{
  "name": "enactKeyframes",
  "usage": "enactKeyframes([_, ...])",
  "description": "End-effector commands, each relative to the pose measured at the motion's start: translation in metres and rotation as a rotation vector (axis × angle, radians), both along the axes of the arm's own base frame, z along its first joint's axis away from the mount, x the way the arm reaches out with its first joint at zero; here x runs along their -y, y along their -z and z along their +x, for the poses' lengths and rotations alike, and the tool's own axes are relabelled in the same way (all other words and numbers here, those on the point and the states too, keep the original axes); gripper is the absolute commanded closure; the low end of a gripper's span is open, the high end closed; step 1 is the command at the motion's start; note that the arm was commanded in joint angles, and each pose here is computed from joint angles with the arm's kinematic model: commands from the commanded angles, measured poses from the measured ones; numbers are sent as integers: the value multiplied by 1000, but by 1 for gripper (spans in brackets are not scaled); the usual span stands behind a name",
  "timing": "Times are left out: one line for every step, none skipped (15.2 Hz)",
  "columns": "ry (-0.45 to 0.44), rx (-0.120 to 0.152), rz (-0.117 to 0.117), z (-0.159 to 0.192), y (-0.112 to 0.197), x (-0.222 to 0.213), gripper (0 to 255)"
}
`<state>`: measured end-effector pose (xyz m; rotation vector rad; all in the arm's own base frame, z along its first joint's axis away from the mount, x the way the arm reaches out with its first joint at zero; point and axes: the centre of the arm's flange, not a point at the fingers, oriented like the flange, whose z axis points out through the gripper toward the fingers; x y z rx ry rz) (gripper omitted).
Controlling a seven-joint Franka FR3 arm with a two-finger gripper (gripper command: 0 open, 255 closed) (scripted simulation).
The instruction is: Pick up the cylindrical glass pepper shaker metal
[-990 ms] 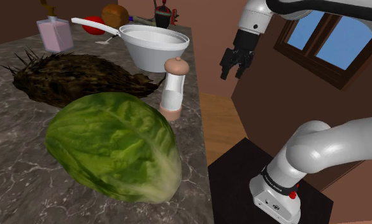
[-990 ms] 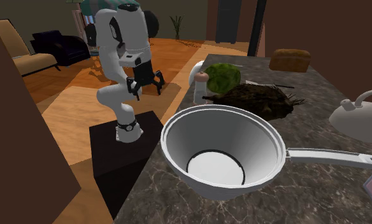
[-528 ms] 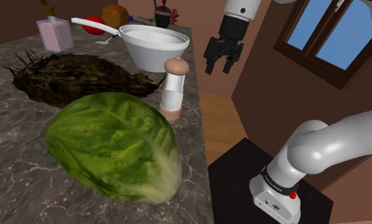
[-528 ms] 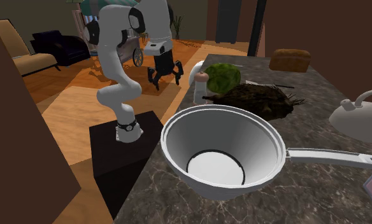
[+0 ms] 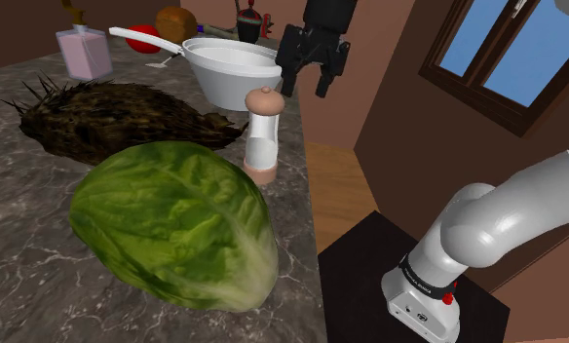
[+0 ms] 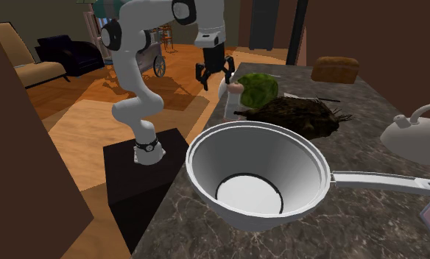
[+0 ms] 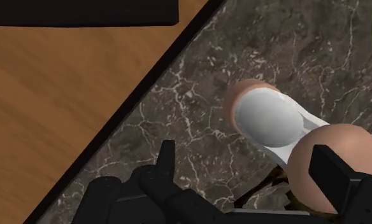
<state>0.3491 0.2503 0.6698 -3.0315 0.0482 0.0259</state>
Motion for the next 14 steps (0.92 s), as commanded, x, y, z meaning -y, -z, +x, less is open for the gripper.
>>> enactKeyframes([-7,0,4,2,-8,-25,0])
enactKeyframes([-10,0,6,3,-13,-37,0])
enactKeyframes([-14,1,7,4,-18,-49,0])
enactKeyframes([-17,1,9,4,-23,-59,0])
enactKeyframes([-17,1,9,4,-17,-59,0])
enactKeyframes([-17,1,9,4,-12,-59,0])
enactKeyframes([-17,1,9,4,-7,-59,0])
enactKeyframes([-17,1,9,4,-2,-59,0])
enactKeyframes([-17,1,9,4,4,-59,0])
enactKeyframes([-17,1,9,4,9,-59,0])
enactKeyframes([-17,1,9,4,14,-59,0])
enactKeyframes([-17,1,9,4,17,-59,0])
enactKeyframes([-17,1,9,4,17,-59,0])
enactKeyframes([-17,1,9,5,16,-59,255])
